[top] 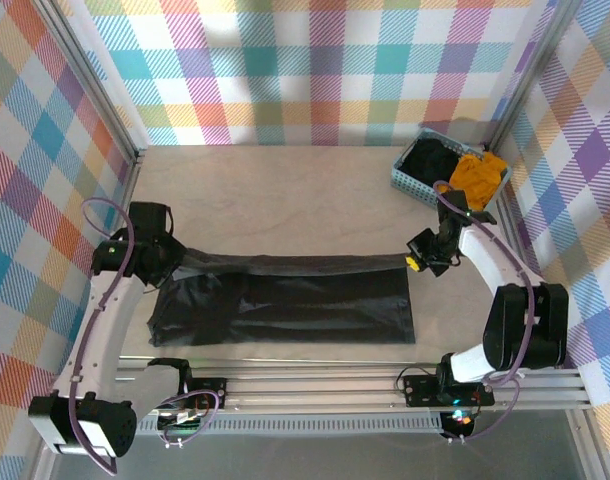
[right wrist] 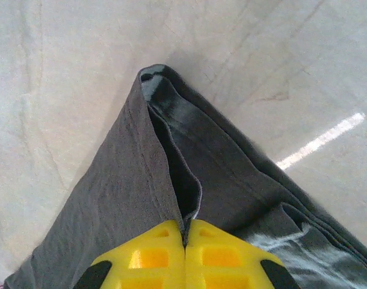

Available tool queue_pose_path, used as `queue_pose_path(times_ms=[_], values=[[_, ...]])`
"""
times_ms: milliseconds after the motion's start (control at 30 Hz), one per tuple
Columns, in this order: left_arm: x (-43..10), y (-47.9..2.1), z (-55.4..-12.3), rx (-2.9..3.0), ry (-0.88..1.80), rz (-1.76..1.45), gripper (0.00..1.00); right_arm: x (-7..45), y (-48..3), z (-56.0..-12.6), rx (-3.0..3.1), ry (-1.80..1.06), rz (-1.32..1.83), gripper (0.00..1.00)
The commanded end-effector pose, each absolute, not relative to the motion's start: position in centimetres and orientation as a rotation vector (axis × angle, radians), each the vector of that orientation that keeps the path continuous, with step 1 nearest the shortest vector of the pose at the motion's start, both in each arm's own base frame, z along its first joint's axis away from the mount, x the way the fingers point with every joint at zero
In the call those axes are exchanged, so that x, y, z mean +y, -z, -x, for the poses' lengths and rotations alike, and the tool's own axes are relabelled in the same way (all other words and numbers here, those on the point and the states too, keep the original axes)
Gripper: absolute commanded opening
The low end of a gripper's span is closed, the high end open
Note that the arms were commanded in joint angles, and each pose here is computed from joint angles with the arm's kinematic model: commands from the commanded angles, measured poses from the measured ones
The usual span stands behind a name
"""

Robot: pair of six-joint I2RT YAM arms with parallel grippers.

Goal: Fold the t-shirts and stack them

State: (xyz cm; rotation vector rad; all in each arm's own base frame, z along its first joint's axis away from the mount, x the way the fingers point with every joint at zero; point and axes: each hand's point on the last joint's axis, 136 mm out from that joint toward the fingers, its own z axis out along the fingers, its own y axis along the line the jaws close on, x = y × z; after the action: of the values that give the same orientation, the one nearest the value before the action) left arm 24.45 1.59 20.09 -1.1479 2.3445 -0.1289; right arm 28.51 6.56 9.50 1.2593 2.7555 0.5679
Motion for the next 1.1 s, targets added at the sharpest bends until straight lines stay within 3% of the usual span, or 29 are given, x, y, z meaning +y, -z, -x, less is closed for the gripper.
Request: queue_pose_path(times_ms=[0, 433, 833, 867, 1000, 1067], values=[[2.3, -18.5, -21.9, 2.394, 0.039, 1.184, 0.00, 6.5, -8.4, -25.7, 2.838, -0.487, -1.263, 0.00], [1.0, -11.2, -17.0, 2.542, 0.029, 1.293, 0.00, 5.9, -3.3, -22.8, 3.001, -0.298, -1.277, 0.00], [-0.1, -9.1, -16.2, 2.566, 0.084, 1.326, 0.00, 4.8, -1.8, -22.4, 3.060, -0.123, -1.320, 0.00], [-0.1, -9.2, -16.1, 2.565, 0.086, 1.319, 0.00, 4.5, -2.0, -22.2, 3.058, -0.079, -1.333, 0.03], [-0.4, -9.3, -15.8, 2.582, 0.086, 1.301, 0.00, 4.3, -4.6, -24.9, 2.945, -0.026, -1.193, 0.33], [-0.5, -8.9, -15.4, 2.612, 0.076, 1.300, 0.00, 5.8, -6.3, -27.0, 2.919, -0.074, -1.056, 0.37]])
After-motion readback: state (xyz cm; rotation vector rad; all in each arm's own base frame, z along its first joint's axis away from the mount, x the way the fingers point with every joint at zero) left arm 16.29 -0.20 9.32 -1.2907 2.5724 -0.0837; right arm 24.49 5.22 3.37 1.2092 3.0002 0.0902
